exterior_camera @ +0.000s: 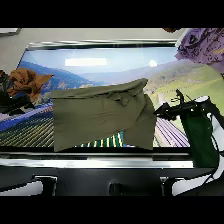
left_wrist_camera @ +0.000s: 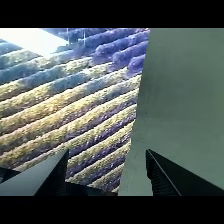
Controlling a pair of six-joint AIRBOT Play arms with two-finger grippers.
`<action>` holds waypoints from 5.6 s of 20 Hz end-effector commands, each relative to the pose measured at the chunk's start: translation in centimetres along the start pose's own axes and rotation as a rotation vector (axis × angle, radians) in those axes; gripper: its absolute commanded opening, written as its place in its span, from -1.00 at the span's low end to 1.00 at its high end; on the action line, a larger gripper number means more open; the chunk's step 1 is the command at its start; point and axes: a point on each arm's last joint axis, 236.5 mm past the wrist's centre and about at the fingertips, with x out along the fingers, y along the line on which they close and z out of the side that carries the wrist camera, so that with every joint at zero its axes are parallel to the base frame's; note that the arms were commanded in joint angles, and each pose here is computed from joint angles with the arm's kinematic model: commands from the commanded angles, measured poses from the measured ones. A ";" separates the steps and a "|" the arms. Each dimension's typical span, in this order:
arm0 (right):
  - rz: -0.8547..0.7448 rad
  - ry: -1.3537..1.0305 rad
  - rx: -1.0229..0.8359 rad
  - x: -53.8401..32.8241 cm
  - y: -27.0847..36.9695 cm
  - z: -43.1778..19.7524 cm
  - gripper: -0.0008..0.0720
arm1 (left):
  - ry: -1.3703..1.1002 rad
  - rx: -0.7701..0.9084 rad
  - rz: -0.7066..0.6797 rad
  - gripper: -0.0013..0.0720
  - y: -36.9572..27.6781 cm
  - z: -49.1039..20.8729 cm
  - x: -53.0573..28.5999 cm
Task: Fold the clothes and pants, and hang the long-sleeved shirts on hangers.
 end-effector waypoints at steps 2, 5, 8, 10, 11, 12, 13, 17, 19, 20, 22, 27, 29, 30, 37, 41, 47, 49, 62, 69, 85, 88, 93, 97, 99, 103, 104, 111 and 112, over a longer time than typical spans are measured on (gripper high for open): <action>0.003 0.047 -0.009 2.0 0.2 -0.9 -0.61 | 0.009 -0.013 -0.004 0.51 -0.1 -0.2 0.0; -0.005 0.043 -0.005 1.3 0.4 -0.9 -0.89 | 0.050 -0.095 -0.006 0.51 0.2 -1.3 0.3; -0.010 0.016 -0.011 0.2 1.4 -0.6 -0.89 | 0.082 -0.200 -0.026 0.51 2.4 -3.7 2.0; -0.010 -0.001 -0.021 -0.6 2.2 -0.5 -0.89 | 0.100 -0.283 -0.156 0.51 2.0 -6.7 4.1; -0.009 -0.005 -0.029 -0.9 2.5 -0.5 -0.89 | 0.112 -0.311 -0.237 0.51 1.4 -8.4 5.2; -0.006 -0.005 -0.036 -1.2 2.9 -0.6 -0.89 | 0.130 -0.335 -0.308 0.51 0.6 -10.1 6.2; -0.002 -0.001 -0.043 -1.5 3.3 -0.8 -0.89 | 0.159 -0.355 -0.361 0.51 0.0 -11.7 7.1; 0.010 0.021 -0.027 -1.9 4.0 -1.5 -0.89 | 0.292 -0.361 -0.414 0.51 -1.5 -17.3 10.0; 0.019 0.039 -0.018 -1.9 4.2 -1.9 -0.89 | 0.329 -0.362 -0.416 0.51 -1.8 -18.7 10.6; 0.022 0.048 -0.016 -1.9 4.3 -2.2 -0.89 | 0.340 -0.357 -0.417 0.51 -1.9 -19.2 10.8; 0.030 0.063 -0.015 -1.9 4.4 -2.5 -0.89 | 0.355 -0.356 -0.418 0.51 -2.1 -19.9 11.1; 0.038 0.064 -0.024 -2.3 5.0 -2.7 -0.89 | 0.379 -0.347 -0.435 0.51 -2.9 -20.7 11.3; 0.032 0.046 -0.033 -2.6 5.2 -2.4 -0.89 | 0.384 -0.328 -0.431 0.51 -3.3 -20.9 11.4; 0.029 0.034 -0.037 -2.7 5.3 -2.2 -0.89 | 0.389 -0.315 -0.429 0.51 -3.5 -21.0 11.5; 0.024 0.012 -0.052 -3.3 5.7 -2.0 -0.89 | 0.410 -0.246 -0.411 -0.04 -5.0 -21.7 12.0; 0.025 0.010 -0.057 -3.5 5.9 -2.1 -0.89 | 0.408 -0.245 -0.412 -0.91 -5.0 -21.6 12.0; 0.065 -0.087 -0.150 -5.4 10.8 -0.9 -0.90 | 0.220 -0.228 -0.483 -0.93 -6.5 -14.8 8.4; 0.047 -0.195 -0.264 -7.1 14.9 1.2 -0.90 | 0.045 -0.190 -0.488 -0.93 -6.8 -8.7 3.9; 0.019 -1.263 -0.910 -44.0 45.4 -12.2 -0.90 | -1.268 -0.022 -0.192 -0.93 -4.6 -4.2 -47.1; -0.077 -1.442 -0.806 -49.0 43.8 -18.4 -0.90 | -1.300 -0.130 -0.071 -0.93 -1.2 -10.5 -46.2; -0.309 -0.428 -0.128 -7.3 17.1 14.6 -0.90 | -0.270 0.118 -0.112 -0.93 -8.7 13.8 5.7; -0.290 -0.497 -0.085 -4.5 15.0 18.1 -0.90 | -0.288 0.116 -0.111 -0.93 -9.3 16.1 8.9; -0.348 -0.511 -0.097 -4.5 13.4 18.8 -0.90 | -0.232 0.113 -0.107 -0.92 -9.2 15.0 9.2; -0.473 -0.363 -0.074 -4.2 10.3 15.6 -0.90 | -0.012 0.049 -0.085 -0.92 -8.4 10.0 9.9; -0.532 -0.300 -0.060 -4.4 8.9 14.1 -0.90 | 0.082 0.051 -0.070 -0.92 -8.0 7.7 10.0; -0.573 -0.209 -0.031 -3.9 7.4 12.3 -0.90 | 0.171 0.050 -0.056 -0.92 -7.6 5.4 11.2; -0.578 -0.185 -0.021 -3.4 7.0 11.9 -0.90 | 0.191 0.050 -0.052 -0.92 -7.6 4.8 11.9; -0.602 -0.094 0.017 -1.2 4.6 10.7 -0.90 | 0.273 0.050 -0.037 -0.92 -7.8 3.2 15.2; -0.602 -0.087 0.020 -1.0 4.4 10.6 -0.89 | 0.279 0.052 -0.036 -0.92 -7.8 3.0 15.4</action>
